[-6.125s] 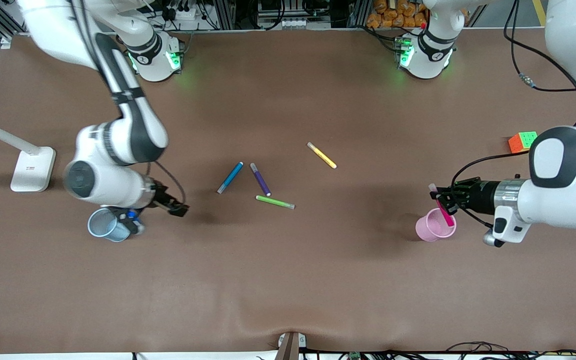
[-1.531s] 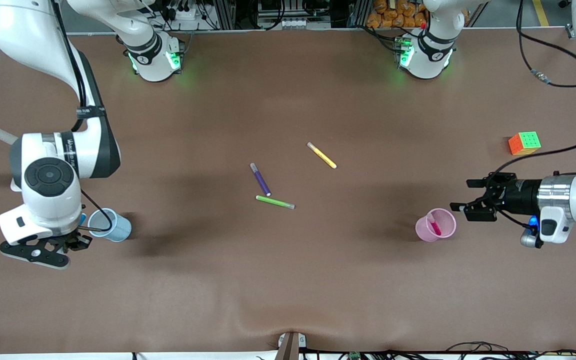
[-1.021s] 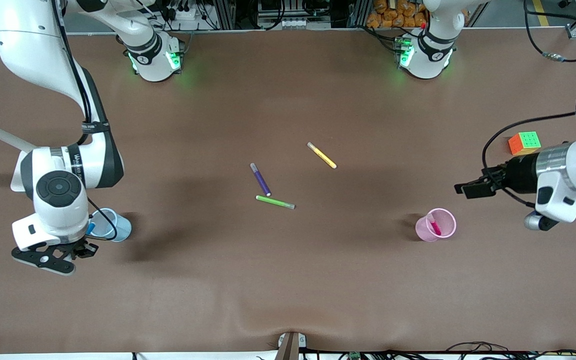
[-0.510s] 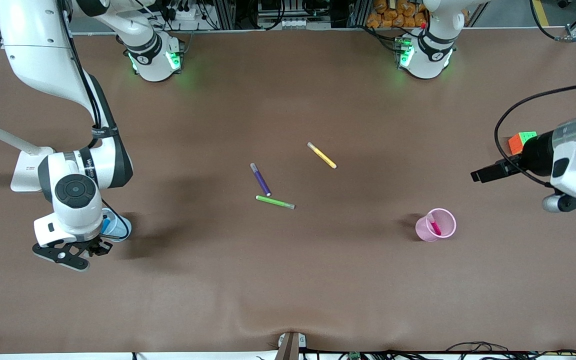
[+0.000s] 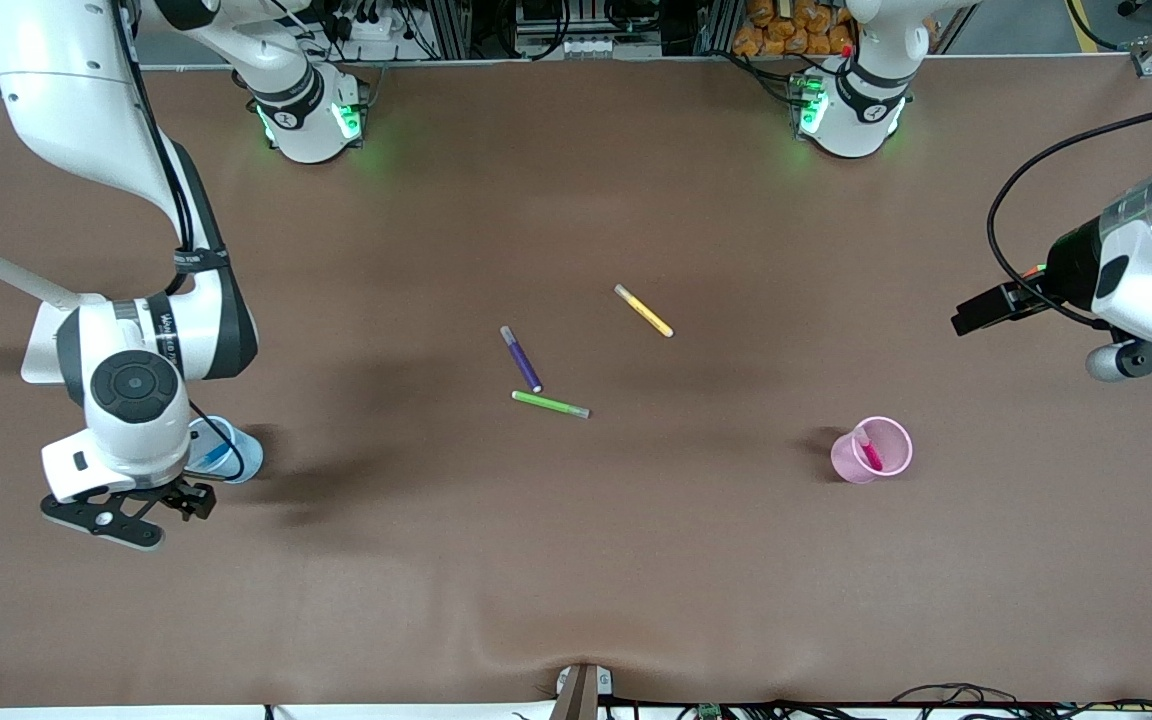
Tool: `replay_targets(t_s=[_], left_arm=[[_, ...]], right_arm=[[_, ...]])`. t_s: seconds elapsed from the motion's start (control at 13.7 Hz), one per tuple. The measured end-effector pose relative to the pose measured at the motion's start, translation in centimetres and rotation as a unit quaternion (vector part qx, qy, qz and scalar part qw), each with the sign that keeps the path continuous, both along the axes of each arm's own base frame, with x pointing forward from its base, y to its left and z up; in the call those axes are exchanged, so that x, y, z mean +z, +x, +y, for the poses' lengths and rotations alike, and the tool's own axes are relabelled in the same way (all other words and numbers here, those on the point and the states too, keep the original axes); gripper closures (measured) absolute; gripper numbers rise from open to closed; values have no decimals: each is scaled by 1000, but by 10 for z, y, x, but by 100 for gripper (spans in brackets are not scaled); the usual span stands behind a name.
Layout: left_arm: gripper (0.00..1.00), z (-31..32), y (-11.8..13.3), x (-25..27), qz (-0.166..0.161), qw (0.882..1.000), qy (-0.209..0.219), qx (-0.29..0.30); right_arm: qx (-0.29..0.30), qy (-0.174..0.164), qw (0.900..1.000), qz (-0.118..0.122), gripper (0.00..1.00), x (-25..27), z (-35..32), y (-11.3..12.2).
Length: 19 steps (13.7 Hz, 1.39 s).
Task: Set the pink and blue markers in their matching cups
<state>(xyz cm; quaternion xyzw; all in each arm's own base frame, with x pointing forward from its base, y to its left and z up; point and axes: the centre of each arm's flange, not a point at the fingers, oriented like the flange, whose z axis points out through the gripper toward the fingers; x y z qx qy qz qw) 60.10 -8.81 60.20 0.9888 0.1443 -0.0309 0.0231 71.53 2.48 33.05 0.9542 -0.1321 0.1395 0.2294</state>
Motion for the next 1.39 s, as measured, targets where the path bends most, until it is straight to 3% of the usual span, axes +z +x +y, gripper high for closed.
replay_targets(t_s=[0.15,0.51,0.73,1.02,1.24,1.39], left_arm=[[0,0,-1,1,-1,1000,0,-3],[0,9,-1,6,-8,999,2,-45],[0,16,-3,12,-15,998,4,-60],[0,19,-12,27,-22,998,11,-57],[0,21,-18,36,-26,998,14,-54],[0,22,-22,41,-27,998,17,-53]], right_arm=[[-9,32,999,1,0,5,1,2],[12,162,987,9,0,53,13,16],[6,194,981,9,0,90,15,19],[-27,213,974,73,0,159,10,-5],[-57,288,950,104,0,228,-17,-40],[-70,300,944,119,0,252,-37,-59]])
